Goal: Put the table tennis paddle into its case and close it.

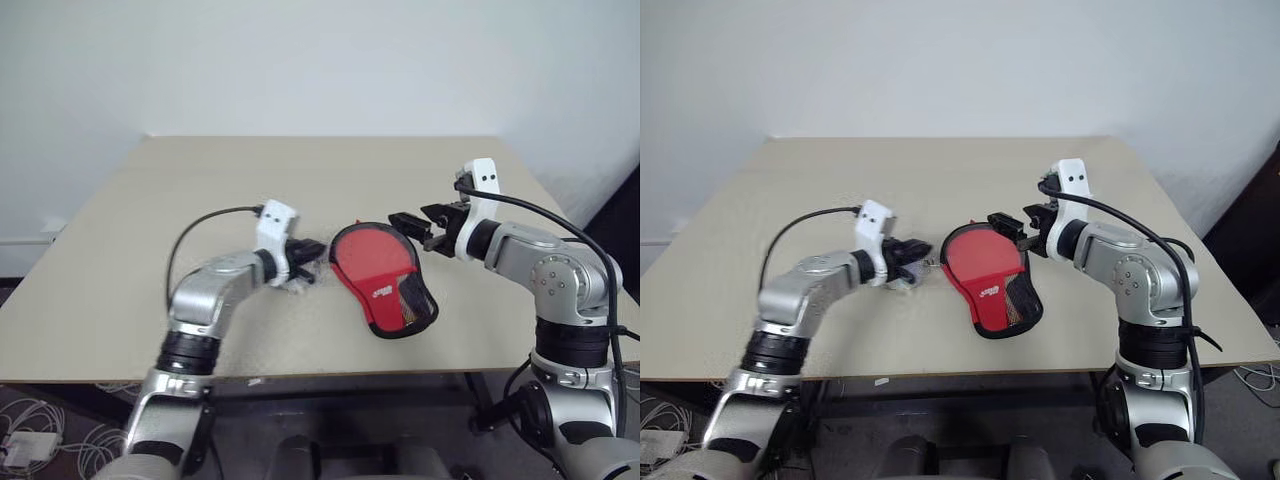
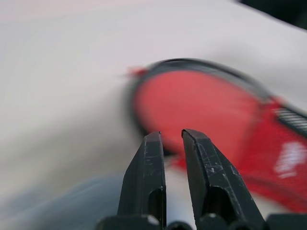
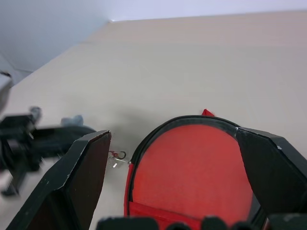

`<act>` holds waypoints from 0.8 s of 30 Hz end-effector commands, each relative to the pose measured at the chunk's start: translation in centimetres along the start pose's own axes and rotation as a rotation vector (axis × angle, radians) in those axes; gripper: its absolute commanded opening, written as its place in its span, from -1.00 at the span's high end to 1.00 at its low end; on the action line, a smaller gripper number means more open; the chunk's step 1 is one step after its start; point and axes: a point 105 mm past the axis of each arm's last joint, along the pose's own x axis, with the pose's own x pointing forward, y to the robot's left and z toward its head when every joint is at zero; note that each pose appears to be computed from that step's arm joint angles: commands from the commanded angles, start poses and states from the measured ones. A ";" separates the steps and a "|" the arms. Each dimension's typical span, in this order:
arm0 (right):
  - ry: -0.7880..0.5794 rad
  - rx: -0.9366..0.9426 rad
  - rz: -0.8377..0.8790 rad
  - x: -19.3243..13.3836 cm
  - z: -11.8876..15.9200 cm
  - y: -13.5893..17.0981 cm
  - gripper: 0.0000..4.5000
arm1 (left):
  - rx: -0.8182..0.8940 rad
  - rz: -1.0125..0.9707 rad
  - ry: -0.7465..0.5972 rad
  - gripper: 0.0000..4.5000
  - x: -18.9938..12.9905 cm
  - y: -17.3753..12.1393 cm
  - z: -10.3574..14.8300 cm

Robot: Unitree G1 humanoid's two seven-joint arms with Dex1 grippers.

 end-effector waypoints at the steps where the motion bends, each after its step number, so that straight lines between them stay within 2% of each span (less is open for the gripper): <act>1: -0.048 -0.081 0.057 -0.6 1.8 0.5 -1.00 | -0.088 -0.048 -0.101 0.70 0.1 0.0 3.9; 4: -0.014 -0.176 0.114 -0.9 2.0 0.4 -1.00 | -0.199 -0.166 -0.097 0.70 1.8 -2.7 5.2; 9: 0.023 -0.256 0.109 -0.5 2.9 -1.6 -1.00 | -0.444 -0.255 -0.050 0.70 4.6 -6.9 4.3; 10: 0.024 -0.262 0.105 -0.4 3.1 -1.8 -1.00 | -0.495 -0.266 -0.028 0.70 5.0 -7.7 3.7; 14: 0.015 -0.258 0.097 -0.1 3.6 -2.3 -1.00 | -0.593 -0.241 0.102 0.70 4.9 -9.7 -1.5; 19: 0.028 -0.237 0.110 -0.1 2.7 -2.0 -1.00 | -0.659 -0.235 0.160 0.70 2.8 -10.1 -4.3; 22: 0.029 -0.223 0.114 0.0 2.4 -1.7 -1.00 | -0.681 -0.244 0.180 0.46 2.0 -10.6 -4.9; 24: 0.033 -0.216 0.117 0.1 2.2 -1.5 -1.00 | -0.682 -0.261 0.191 0.15 1.5 -11.0 -5.0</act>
